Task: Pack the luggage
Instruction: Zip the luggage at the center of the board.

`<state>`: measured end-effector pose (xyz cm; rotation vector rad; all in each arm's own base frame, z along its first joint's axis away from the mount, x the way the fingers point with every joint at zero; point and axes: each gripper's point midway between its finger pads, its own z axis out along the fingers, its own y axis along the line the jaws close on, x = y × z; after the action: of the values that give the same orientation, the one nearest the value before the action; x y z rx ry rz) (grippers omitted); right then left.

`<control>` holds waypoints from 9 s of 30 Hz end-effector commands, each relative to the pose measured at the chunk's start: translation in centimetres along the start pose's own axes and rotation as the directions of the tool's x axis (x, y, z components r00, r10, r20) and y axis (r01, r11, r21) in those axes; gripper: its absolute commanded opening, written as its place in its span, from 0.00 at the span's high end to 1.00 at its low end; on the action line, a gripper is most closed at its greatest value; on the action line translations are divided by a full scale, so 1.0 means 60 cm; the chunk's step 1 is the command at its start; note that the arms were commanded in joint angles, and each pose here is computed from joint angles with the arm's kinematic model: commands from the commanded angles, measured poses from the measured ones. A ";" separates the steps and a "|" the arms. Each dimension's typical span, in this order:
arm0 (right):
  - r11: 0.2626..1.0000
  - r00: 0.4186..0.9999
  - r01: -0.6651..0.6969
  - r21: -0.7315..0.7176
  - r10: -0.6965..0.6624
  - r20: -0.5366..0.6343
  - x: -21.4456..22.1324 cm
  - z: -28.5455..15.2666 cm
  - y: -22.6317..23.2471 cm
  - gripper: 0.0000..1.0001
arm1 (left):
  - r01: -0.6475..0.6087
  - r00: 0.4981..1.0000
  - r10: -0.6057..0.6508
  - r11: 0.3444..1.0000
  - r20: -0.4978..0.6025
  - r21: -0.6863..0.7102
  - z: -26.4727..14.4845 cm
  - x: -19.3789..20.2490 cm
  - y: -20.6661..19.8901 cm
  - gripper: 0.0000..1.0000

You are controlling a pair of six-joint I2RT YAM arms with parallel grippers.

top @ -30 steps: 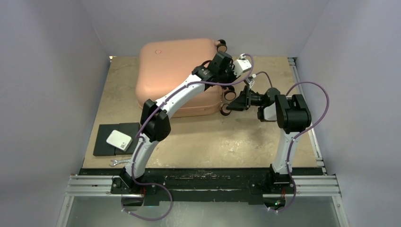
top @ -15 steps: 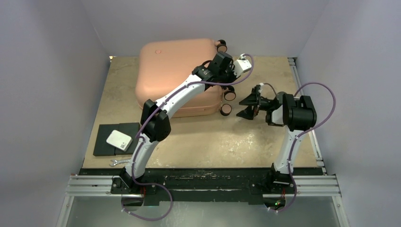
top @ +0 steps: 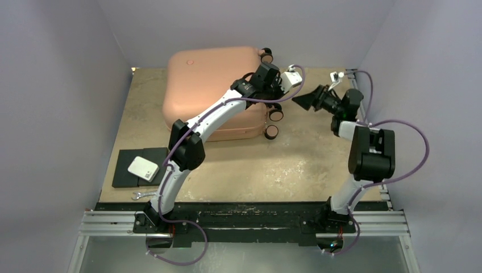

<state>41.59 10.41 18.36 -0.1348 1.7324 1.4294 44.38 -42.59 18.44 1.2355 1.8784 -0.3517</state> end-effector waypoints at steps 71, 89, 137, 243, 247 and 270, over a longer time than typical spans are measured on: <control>0.640 0.616 0.767 0.041 -0.753 0.233 0.192 0.133 0.095 0.60 | 0.140 0.937 -0.112 0.988 -0.331 0.063 -0.049 0.152 -0.018 1.00; 0.632 0.590 0.774 0.040 -0.741 0.321 0.181 0.114 0.135 0.53 | 0.143 0.933 -0.113 0.987 -0.343 0.066 -0.048 0.159 -0.020 1.00; 0.850 0.855 0.374 0.369 -0.471 0.218 0.063 0.120 -0.043 1.00 | 0.168 0.852 -0.066 0.974 -0.519 0.152 -0.045 0.288 -0.075 1.00; 0.803 0.774 0.587 0.103 -0.594 0.222 0.047 0.199 0.123 1.00 | 0.611 0.587 -0.805 0.367 0.091 -0.701 -0.459 0.587 0.459 0.31; 0.806 0.777 0.584 0.095 -0.590 0.221 0.055 0.189 0.139 1.00 | 0.614 0.571 -0.818 0.364 0.075 -0.700 -0.435 0.608 0.469 0.32; 0.801 0.782 0.578 0.155 -0.598 0.175 0.066 0.186 0.103 1.00 | 0.793 0.466 -0.883 0.447 -0.060 -0.413 -0.303 0.650 0.414 0.48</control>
<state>41.92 22.80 16.54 -0.3676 1.5515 0.8527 51.26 8.26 8.54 -0.1129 2.4924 -0.2394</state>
